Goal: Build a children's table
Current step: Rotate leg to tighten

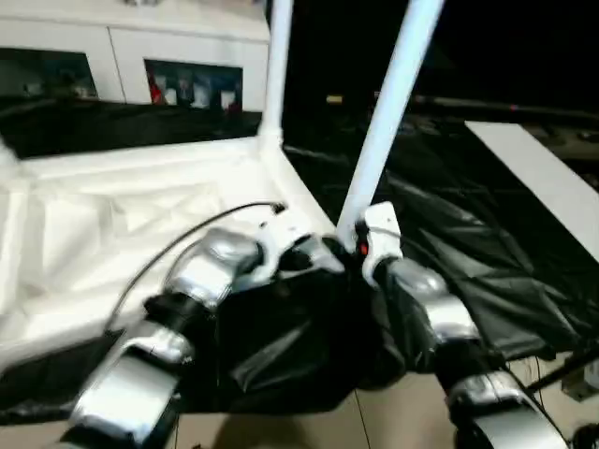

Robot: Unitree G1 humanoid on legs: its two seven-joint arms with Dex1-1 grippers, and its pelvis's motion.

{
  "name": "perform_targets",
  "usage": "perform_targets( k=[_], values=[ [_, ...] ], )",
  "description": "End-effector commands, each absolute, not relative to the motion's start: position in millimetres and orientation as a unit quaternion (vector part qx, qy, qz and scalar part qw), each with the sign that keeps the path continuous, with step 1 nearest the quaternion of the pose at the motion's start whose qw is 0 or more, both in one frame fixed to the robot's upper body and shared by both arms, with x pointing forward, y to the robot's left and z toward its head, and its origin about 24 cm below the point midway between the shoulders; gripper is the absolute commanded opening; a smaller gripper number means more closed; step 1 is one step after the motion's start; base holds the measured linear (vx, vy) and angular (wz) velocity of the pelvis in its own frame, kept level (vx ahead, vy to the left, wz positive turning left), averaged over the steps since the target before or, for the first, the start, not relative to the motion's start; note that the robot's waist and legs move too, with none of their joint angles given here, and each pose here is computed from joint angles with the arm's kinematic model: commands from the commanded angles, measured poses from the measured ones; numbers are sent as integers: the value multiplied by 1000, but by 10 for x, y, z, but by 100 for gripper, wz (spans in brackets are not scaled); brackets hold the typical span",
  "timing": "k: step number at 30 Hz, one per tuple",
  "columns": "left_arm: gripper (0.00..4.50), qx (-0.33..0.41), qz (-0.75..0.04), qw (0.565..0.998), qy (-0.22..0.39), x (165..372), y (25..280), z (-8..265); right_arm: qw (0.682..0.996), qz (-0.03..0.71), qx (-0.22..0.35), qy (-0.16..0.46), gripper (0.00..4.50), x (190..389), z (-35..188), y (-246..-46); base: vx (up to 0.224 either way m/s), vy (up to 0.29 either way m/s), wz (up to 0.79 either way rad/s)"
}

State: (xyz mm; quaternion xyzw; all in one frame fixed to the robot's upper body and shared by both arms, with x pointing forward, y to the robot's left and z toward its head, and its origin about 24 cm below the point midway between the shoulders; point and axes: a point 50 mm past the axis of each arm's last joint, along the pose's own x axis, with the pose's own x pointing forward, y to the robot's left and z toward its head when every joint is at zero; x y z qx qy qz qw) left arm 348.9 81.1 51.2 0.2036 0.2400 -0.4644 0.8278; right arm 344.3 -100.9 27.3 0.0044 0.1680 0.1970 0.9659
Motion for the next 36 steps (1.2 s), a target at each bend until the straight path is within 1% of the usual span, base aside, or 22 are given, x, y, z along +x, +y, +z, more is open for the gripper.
perform_targets(
  k=[1,4,5,6,7,9,12,13,15,16,17,18,20,21,22,23,24,26,29,31,35,36],
  values=[
    [0,206,-458,826,256,3467,747,425,960,171,-3,221,256,3372,63,-1039,0,0,0],
    [0,212,-459,825,253,3474,703,426,961,175,-5,216,256,3394,88,-965,0,0,0],
    [0,214,-463,822,253,3473,689,427,960,190,12,206,290,3396,114,-929,0,0,0],
    [0,215,-466,821,252,3473,688,431,959,204,27,197,311,3394,141,-913,0,0,0],
    [0,215,-466,820,252,3473,688,432,958,208,32,195,324,3394,149,-909,0,0,0],
    [0,217,-470,818,251,3472,695,437,956,223,43,184,332,3388,181,-903,0,0,0],
    [0,221,-481,809,254,3461,742,427,953,251,45,163,366,3388,259,-1003,0,0,0],
    [0,221,-482,808,255,3459,746,425,953,253,44,162,366,3389,265,-1016,0,0,0],
    [0,220,-504,795,257,3428,778,410,942,299,37,148,366,3358,330,-1160,0,0,0],
    [0,220,-504,795,257,3428,778,410,942,299,37,148,366,3358,330,-1160,0,0,0],
    [0,220,-529,778,257,3389,814,404,928,345,16,142,366,3283,367,-1322,0,0,0],
    [0,219,-538,772,257,3374,825,402,923,357,9,142,366,3257,372,-1373,0,0,0],
    [0,218,-544,768,258,3364,831,401,920,364,5,143,366,3241,375,-1402,0,0,0],
    [0,217,-559,756,261,3335,862,398,913,380,-10,146,366,3195,375,-1485,0,0,0],
    [0,221,-583,735,268,3289,933,394,899,409,-32,150,366,3109,384,-1618,0,0,0],
    [0,221,-584,734,267,3287,935,395,899,410,-32,151,366,3107,384,-1621,0,0,0],
    [0,217,-606,716,270,3245,977,403,891,424,-42,154,366,3063,394,-1684,0,0,0],
    [0,211,-629,695,276,3197,1026,422,884,438,-47,156,366,3035,415,-1710,0,0,0],
    [0,212,-638,685,281,3177,1087,439,875,455,-52,161,366,3005,422,-1703,0,0,0],
    [0,213,-641,682,282,3170,1130,455,869,462,-61,167,366,2991,395,-1677,0,0,0],
    [0,215,-638,684,281,3174,1155,467,866,468,-54,167,366,2987,384,-1639,0,0,0],
    [0,215,-639,683,281,3167,1172,477,857,485,-47,167,366,2960,385,-1598,0,0,0]
  ],
)
